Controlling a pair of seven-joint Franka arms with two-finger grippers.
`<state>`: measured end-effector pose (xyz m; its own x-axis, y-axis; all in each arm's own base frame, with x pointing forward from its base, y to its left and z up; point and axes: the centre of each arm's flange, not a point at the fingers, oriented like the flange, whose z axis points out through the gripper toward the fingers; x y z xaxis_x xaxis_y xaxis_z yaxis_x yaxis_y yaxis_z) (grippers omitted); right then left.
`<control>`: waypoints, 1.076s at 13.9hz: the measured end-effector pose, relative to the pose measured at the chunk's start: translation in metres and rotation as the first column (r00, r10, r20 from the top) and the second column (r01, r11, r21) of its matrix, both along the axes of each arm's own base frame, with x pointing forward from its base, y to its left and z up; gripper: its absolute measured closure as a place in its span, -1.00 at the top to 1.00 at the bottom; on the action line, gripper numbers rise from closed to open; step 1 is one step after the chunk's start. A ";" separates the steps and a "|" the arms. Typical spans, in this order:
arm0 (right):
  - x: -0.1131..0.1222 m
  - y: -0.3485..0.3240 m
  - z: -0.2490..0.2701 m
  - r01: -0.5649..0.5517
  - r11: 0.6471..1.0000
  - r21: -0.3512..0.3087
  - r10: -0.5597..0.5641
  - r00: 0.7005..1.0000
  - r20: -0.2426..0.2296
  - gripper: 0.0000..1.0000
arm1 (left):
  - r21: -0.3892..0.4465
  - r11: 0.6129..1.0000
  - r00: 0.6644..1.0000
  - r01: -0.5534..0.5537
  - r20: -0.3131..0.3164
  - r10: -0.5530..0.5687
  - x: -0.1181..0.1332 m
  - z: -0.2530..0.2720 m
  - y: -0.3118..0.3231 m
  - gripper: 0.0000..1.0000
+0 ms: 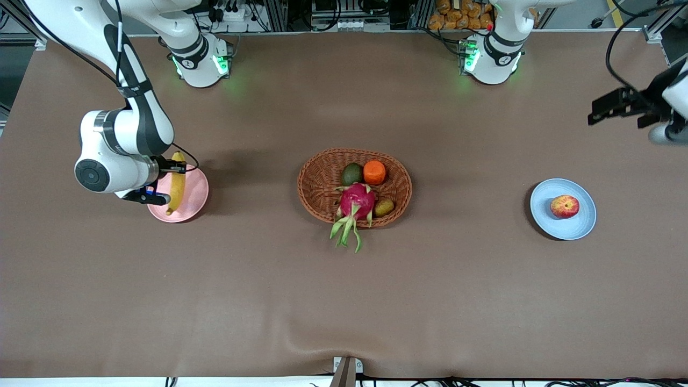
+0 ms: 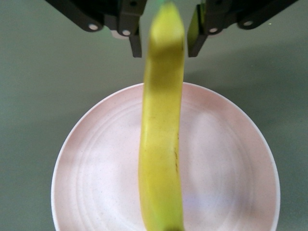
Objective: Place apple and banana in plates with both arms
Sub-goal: 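Lower the banana onto the pink plate while the left gripper withdraws, then open the right gripper and withdraw it from the banana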
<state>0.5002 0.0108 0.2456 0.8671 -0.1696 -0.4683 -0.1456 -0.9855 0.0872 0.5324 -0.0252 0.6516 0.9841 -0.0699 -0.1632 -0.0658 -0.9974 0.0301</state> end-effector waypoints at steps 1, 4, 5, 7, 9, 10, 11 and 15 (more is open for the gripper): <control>0.000 0.000 0.000 -0.001 1.000 0.001 0.001 1.000 0.001 0.26 | 0.000 1.000 1.000 0.002 0.003 -0.002 -0.007 0.005 -0.001 1.00; 0.011 0.004 0.021 -0.009 1.000 0.005 0.009 0.999 -0.032 0.84 | 0.001 1.000 1.000 -0.004 0.008 0.004 -0.018 0.010 0.003 1.00; 0.021 0.006 0.044 -0.011 1.000 0.007 0.012 0.998 -0.055 0.99 | 0.001 1.000 1.000 -0.014 0.007 0.014 -0.019 0.010 0.008 1.00; 0.045 0.009 0.104 -0.016 1.000 0.012 0.017 0.998 -0.067 1.00 | 0.000 1.000 1.000 -0.029 -0.002 0.029 -0.019 0.005 0.016 1.00; 0.063 0.012 0.171 -0.022 1.000 0.016 0.023 0.999 -0.042 1.00 | 0.000 1.000 1.000 -0.031 -0.001 0.031 -0.016 -0.002 0.016 1.00; 0.069 0.013 0.203 -0.025 1.000 0.017 0.026 1.000 -0.018 1.00 | 0.000 1.000 1.000 -0.030 0.002 0.030 -0.015 -0.005 0.016 1.00; 0.074 0.014 0.232 -0.028 0.999 0.018 0.028 1.000 0.013 1.00 | 0.000 1.000 1.000 -0.030 0.004 0.030 -0.014 -0.008 0.015 1.00; 0.087 0.013 0.318 -0.039 0.999 0.023 0.035 0.985 0.166 1.00 | 0.001 1.000 0.998 -0.030 0.049 0.030 -0.007 -0.009 0.015 1.00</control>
<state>0.5868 0.0240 0.5631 0.9386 -0.1253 -0.3215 -0.1190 -0.9921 0.0393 0.5252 -0.0099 0.6422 0.9926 -0.0397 -0.1152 -0.0370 -0.9990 0.0257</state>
